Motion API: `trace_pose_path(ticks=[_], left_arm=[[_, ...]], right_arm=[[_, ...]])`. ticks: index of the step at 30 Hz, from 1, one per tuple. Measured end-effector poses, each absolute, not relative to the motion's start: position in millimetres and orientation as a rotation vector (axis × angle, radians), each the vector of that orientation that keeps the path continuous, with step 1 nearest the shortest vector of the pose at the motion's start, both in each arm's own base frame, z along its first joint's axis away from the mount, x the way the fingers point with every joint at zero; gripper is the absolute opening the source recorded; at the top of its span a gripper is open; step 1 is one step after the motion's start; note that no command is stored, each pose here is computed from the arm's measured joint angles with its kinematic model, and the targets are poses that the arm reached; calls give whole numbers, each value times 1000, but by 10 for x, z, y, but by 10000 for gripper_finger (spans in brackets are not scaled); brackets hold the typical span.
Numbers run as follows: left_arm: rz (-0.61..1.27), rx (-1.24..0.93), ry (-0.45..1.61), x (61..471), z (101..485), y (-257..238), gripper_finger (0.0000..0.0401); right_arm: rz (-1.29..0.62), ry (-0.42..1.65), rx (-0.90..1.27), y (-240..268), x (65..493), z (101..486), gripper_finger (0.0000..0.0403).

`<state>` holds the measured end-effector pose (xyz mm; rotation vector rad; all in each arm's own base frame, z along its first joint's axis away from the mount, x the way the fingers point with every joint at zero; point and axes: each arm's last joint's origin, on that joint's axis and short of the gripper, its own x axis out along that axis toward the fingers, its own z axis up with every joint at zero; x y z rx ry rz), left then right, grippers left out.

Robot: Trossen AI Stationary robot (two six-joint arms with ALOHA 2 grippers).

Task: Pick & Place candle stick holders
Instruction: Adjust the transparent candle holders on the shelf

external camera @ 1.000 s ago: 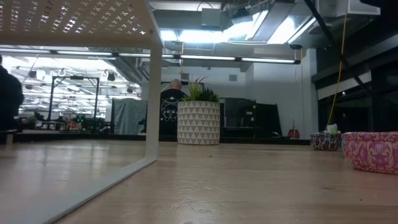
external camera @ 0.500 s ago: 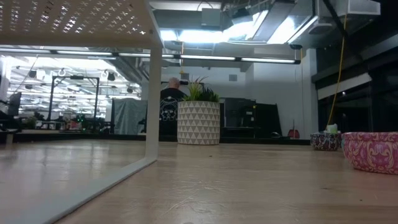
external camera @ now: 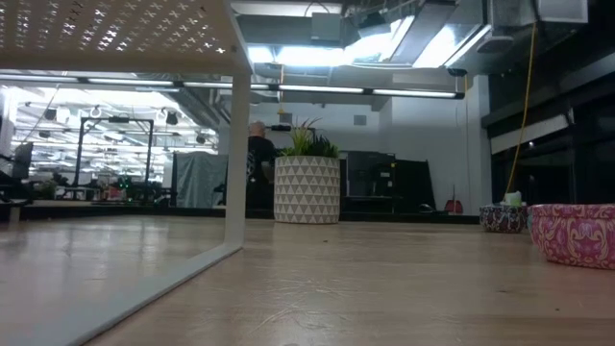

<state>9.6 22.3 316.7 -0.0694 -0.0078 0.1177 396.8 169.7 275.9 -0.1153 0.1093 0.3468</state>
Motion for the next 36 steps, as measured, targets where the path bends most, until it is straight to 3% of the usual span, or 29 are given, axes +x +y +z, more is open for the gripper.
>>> trace_pose_path(ticks=[13, 19, 30, 36], left_arm=[[118, -69, -8, 96, 3167, 223, 8], [118, -69, -8, 96, 3167, 222, 6], [118, -69, -8, 96, 3167, 223, 6], [118, -69, -8, 96, 3167, 222, 8]], right_arm=[[192, 62, -112, 837, 2101, 2736, 0], [113, 256, -132, 572, 1542, 2664, 0], [-60, 191, -274, 350, 1289, 2794, 1], [120, 228, -271, 325, 1308, 2745, 1]])
